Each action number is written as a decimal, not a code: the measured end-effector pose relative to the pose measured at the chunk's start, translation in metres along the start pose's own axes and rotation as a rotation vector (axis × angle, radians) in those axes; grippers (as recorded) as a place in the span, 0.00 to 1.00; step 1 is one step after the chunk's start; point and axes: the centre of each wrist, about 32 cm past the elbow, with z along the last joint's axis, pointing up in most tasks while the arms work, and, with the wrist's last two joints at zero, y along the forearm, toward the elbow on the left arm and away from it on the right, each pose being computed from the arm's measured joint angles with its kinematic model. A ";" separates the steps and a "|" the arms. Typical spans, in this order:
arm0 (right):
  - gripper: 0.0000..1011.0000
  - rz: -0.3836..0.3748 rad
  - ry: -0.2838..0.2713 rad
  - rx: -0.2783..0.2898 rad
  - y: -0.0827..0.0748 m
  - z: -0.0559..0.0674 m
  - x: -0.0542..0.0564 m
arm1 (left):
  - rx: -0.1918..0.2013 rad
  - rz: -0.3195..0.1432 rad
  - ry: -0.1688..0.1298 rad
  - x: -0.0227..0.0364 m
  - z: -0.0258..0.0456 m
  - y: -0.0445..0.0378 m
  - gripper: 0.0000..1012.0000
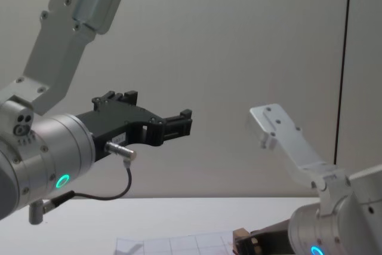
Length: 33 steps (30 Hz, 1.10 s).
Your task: Use the one hand to pick up the stamp and affix it onto the A4 paper.
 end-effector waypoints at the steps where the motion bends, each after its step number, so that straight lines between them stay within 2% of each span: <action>1: 0.23 0.001 -0.009 -0.001 0.001 -0.001 -0.001 | 0.000 0.000 0.000 0.0000 0.0000 0.0000 0.99; 10: 0.23 0.011 -0.039 -0.018 0.005 -0.008 -0.004 | 0.000 0.000 0.000 0.0000 0.0000 0.0000 0.99; 19: 0.23 0.016 -0.036 -0.028 0.007 -0.012 -0.004 | 0.000 0.000 0.000 0.0000 0.0000 0.0000 0.99; 27: 0.23 0.017 0.008 -0.015 0.007 -0.014 -0.001 | 0.000 0.000 0.000 0.0000 0.0000 0.0000 0.99; 33: 0.23 0.012 0.066 0.026 0.003 -0.010 0.004 | 0.000 0.000 0.000 0.0000 0.0000 0.0000 0.99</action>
